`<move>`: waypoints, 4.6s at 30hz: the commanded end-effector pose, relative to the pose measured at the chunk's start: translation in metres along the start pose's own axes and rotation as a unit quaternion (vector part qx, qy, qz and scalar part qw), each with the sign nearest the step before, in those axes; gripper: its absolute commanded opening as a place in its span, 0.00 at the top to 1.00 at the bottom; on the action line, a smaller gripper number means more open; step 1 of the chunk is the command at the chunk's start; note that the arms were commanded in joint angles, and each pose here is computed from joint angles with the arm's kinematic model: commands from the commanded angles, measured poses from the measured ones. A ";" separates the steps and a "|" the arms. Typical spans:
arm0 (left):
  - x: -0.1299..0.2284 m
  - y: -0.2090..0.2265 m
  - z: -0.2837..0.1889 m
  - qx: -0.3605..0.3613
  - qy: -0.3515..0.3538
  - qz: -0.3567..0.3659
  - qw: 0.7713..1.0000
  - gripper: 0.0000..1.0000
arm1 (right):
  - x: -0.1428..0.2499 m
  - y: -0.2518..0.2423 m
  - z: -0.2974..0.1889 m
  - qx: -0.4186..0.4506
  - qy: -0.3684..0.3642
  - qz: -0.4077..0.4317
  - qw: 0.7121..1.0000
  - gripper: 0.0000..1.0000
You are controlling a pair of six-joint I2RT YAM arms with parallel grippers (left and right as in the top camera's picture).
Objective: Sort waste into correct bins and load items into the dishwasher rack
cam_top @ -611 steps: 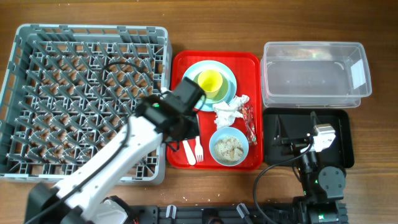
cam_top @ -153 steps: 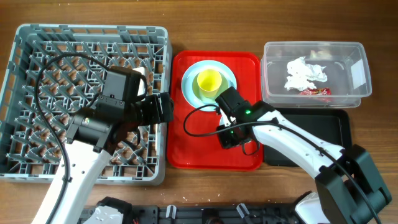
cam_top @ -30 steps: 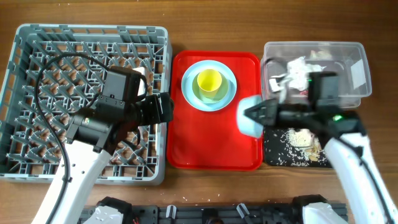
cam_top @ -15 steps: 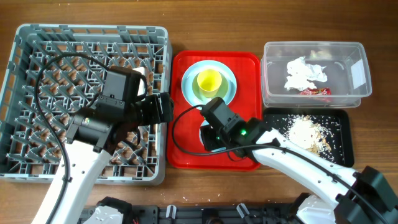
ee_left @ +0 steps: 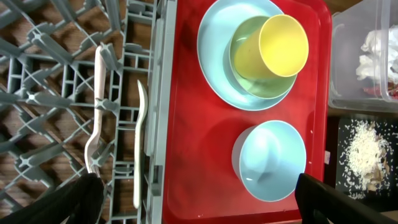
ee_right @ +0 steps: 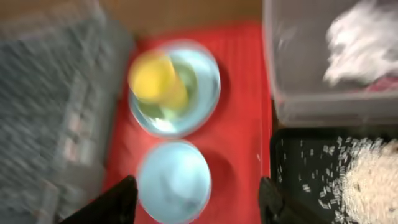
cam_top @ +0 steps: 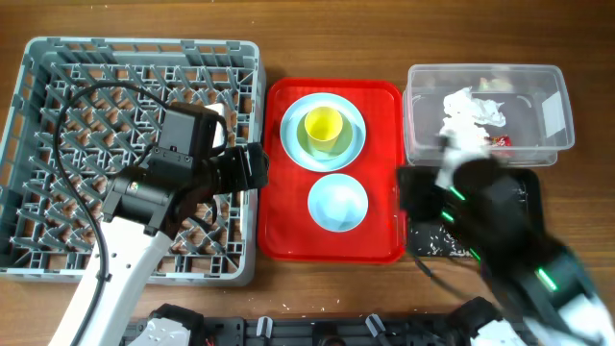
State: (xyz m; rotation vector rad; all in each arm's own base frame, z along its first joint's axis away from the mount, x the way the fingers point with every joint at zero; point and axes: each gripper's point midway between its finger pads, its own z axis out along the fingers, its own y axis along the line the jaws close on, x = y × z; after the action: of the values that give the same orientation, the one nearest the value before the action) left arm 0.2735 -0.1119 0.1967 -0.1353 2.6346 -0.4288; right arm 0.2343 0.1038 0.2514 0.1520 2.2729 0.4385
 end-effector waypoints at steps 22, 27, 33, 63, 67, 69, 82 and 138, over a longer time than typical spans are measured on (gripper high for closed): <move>-0.003 -0.001 -0.002 -0.001 -0.005 -0.005 1.000 0.00 | 0.017 -0.104 -0.114 0.035 -0.197 0.548 0.813 0.00; -0.003 -0.001 -0.002 0.000 -0.005 -0.005 1.000 0.00 | 0.017 -0.104 -0.114 0.001 -0.200 0.679 0.707 0.00; -0.003 -0.001 -0.002 0.000 -0.005 -0.005 1.000 0.00 | 0.017 -0.104 -0.114 0.001 -0.200 0.679 0.707 0.00; -0.054 -0.167 -0.021 0.118 -0.030 0.071 0.990 0.57 | 0.017 -0.104 -0.114 0.001 -0.200 0.679 0.706 0.00; -0.064 -0.173 0.002 0.051 0.022 0.101 0.993 0.60 | 0.017 -0.104 -0.114 0.001 -0.200 0.679 0.706 0.00; -0.051 -0.181 0.035 0.031 0.044 0.146 0.988 0.69 | 0.017 -0.104 -0.114 0.001 -0.200 0.679 0.706 0.00; -0.021 -0.146 0.173 -0.161 0.070 0.207 0.962 0.74 | 0.017 -0.104 -0.114 0.001 -0.200 0.679 0.706 0.00; -0.147 -0.059 -0.005 0.347 0.131 -0.088 0.925 0.96 | 0.017 -0.104 -0.114 0.001 -0.200 0.679 0.706 0.00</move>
State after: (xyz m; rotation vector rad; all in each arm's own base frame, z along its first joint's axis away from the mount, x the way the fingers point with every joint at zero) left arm 0.4012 -0.1415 0.2817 -0.1360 2.5923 -1.4006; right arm 0.1431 -0.0158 0.2725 1.7822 1.3577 0.9874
